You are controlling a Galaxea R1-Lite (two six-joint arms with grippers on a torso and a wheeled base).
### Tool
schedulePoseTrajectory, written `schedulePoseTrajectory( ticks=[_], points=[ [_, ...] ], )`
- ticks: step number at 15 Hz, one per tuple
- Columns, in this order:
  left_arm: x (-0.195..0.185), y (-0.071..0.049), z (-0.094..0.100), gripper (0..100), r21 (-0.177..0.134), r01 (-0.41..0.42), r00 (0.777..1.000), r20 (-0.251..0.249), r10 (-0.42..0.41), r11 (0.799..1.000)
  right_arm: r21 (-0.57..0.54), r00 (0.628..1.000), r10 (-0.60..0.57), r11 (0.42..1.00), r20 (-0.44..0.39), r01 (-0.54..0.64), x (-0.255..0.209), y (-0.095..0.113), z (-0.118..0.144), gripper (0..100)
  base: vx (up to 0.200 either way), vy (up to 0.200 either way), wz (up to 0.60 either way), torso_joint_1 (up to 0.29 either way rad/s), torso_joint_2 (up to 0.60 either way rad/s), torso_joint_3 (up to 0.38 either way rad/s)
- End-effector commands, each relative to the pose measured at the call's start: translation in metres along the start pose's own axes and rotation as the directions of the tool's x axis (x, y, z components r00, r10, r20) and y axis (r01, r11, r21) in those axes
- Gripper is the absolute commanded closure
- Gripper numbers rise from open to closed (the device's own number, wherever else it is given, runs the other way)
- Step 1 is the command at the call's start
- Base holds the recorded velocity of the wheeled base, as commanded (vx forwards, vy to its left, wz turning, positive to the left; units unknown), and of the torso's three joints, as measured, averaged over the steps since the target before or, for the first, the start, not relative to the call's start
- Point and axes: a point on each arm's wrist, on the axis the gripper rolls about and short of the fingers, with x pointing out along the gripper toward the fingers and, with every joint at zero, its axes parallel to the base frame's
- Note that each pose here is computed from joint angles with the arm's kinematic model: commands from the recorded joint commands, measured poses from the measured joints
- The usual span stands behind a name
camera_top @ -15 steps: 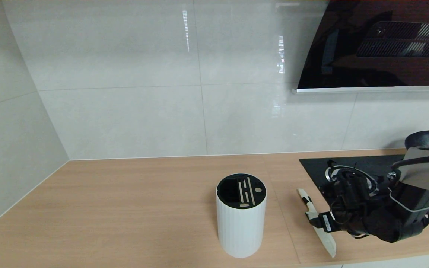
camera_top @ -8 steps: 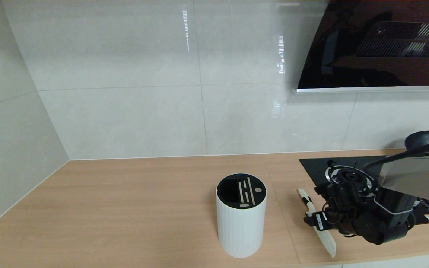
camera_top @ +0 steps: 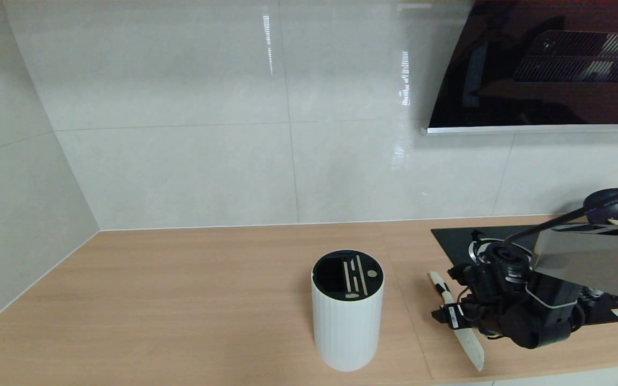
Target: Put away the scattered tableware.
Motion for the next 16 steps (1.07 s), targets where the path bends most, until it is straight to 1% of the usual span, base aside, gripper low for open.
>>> schedulePoseTrajectory(
  ticks=[1, 2, 5, 6, 13, 16],
  points=[
    [0.000, 0.000, 0.000, 0, 0.000, 0.000, 1.000, 0.000, 0.000, 1.000, 0.006, 1.000, 0.010, 1.000, 0.001, -0.010, 0.004, 0.001, 0.000, 0, 0.000, 0.000, 0.00, 0.000, 0.00, 0.000],
    [0.000, 0.000, 0.000, 0, 0.000, 0.000, 1.000, -0.002, 0.000, 1.000, 0.016, 0.999, 0.037, 0.999, 0.000, -0.037, 0.005, 0.001, 0.003, 0, 0.000, 0.000, 0.00, 0.000, 0.00, 0.000],
    [0.000, 0.000, 0.000, 0, 0.000, 0.000, 1.000, -0.002, 0.000, 1.000, 0.019, 0.993, 0.056, 0.998, -0.104, -0.054, 0.007, 0.002, 0.007, 0, 0.000, 0.000, 0.00, 0.000, 0.00, 0.000],
    [0.000, 0.000, 0.000, 0, 0.000, 0.000, 1.000, -0.002, 0.000, 1.000, 0.017, 0.991, 0.054, 0.998, -0.123, -0.052, 0.007, 0.002, 0.008, 0, 0.000, 0.000, 0.00, 0.000, 0.00, 0.000],
    [0.000, 0.000, 0.000, 0, 0.000, 0.000, 1.000, -0.002, 0.000, 1.000, 0.038, 0.992, 0.052, 0.998, -0.112, -0.047, 0.010, 0.003, 0.013, 0, 0.000, 0.000, 0.00, 0.000, 0.00, 0.000],
    [0.000, 0.000, 0.000, 0, 0.000, 0.000, 1.000, -0.002, 0.000, 1.000, 0.032, 0.994, 0.024, 0.999, -0.109, -0.021, 0.011, 0.002, 0.014, 0, 0.000, 0.000, 0.00, 0.000, 0.00, 0.000]
  ],
)
